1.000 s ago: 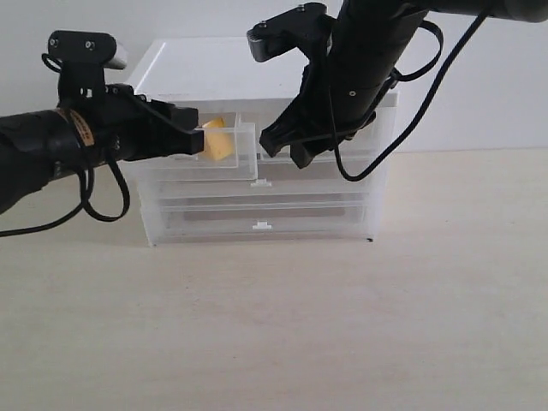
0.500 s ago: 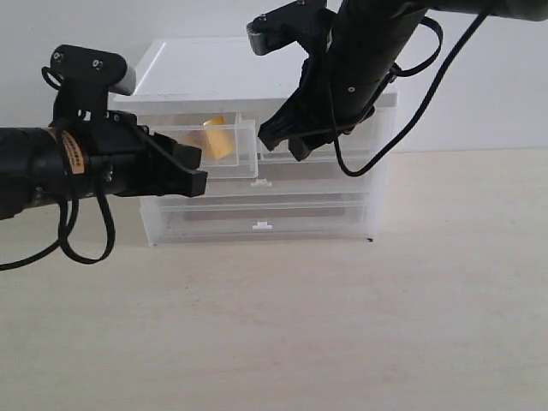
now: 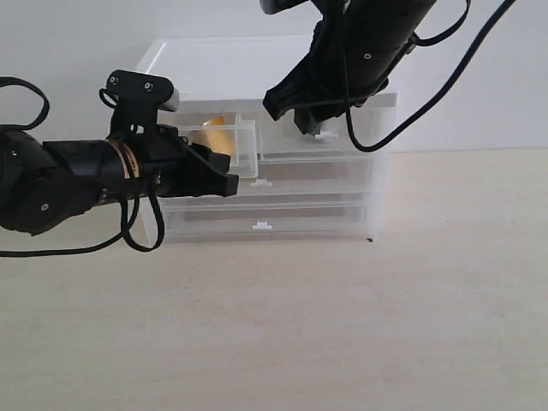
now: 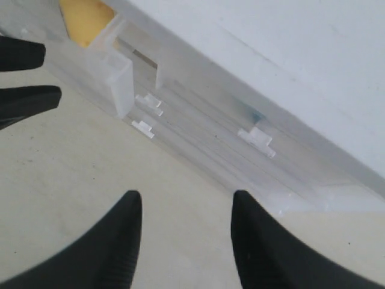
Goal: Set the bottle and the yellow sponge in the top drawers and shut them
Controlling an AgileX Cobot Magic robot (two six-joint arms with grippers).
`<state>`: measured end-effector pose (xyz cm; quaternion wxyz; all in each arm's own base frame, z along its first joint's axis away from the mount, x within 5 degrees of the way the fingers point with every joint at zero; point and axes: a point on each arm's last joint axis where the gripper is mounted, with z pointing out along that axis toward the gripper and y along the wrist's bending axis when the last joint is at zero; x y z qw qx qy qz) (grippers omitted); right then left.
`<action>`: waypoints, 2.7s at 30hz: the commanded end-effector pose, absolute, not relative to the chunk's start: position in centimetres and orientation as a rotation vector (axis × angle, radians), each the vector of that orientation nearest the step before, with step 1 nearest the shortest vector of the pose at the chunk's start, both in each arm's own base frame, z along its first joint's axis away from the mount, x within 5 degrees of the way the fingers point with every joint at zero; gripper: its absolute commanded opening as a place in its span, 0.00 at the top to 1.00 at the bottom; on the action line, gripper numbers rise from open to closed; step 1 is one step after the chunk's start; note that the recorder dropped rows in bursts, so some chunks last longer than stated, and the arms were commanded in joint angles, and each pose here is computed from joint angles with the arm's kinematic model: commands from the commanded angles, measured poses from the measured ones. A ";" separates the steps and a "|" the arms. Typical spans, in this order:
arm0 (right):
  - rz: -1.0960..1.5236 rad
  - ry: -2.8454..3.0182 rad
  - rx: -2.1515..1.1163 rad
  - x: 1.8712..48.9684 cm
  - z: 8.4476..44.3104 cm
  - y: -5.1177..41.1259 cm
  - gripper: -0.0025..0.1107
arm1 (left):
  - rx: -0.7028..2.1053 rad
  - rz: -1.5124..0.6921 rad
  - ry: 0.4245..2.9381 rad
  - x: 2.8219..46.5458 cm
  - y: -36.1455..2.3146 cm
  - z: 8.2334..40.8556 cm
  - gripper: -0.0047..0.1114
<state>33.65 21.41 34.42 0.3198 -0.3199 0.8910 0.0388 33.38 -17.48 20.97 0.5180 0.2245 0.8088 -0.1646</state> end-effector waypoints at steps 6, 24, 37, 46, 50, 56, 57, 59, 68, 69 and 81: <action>0.053 2.351 -0.852 33.4 34.8 20.7 0.61 | 0.515 -0.378 1.910 35.8 -17.9 21.8 0.68; 0.032 2.363 -0.856 33.4 34.7 20.6 0.61 | 0.482 -0.297 1.998 38.4 -16.7 20.4 0.68; 0.026 2.341 -0.835 33.6 34.8 20.6 0.61 | 0.513 -0.295 1.905 34.2 -15.6 25.3 0.68; 0.031 2.380 -0.800 33.5 34.7 20.4 0.69 | 0.500 -0.301 1.837 29.6 -13.8 28.5 0.68; 0.035 2.393 -0.782 33.1 34.8 20.2 0.95 | 0.458 -0.324 1.814 26.8 -12.5 29.7 0.69; 0.063 2.280 -0.692 31.0 35.7 18.6 0.98 | 0.409 -0.348 1.749 22.5 -10.6 31.2 0.92; 0.066 2.265 -0.672 30.4 35.7 18.1 0.98 | 0.384 -0.364 1.740 21.8 -10.2 31.5 0.93; 0.089 2.237 -0.651 29.0 35.6 17.3 0.98 | 0.349 -0.395 1.713 20.5 -9.6 31.7 0.93; 0.311 1.990 -0.496 21.9 35.2 13.4 0.98 | 0.262 -0.571 1.531 14.0 -7.6 32.5 0.93; 0.337 1.960 -0.479 21.1 35.1 13.0 0.98 | 0.273 -0.583 1.515 13.5 -7.6 32.5 0.93; 0.530 1.720 -0.359 14.4 33.2 9.3 0.98 | 0.252 -0.708 1.629 12.7 -8.4 29.7 0.93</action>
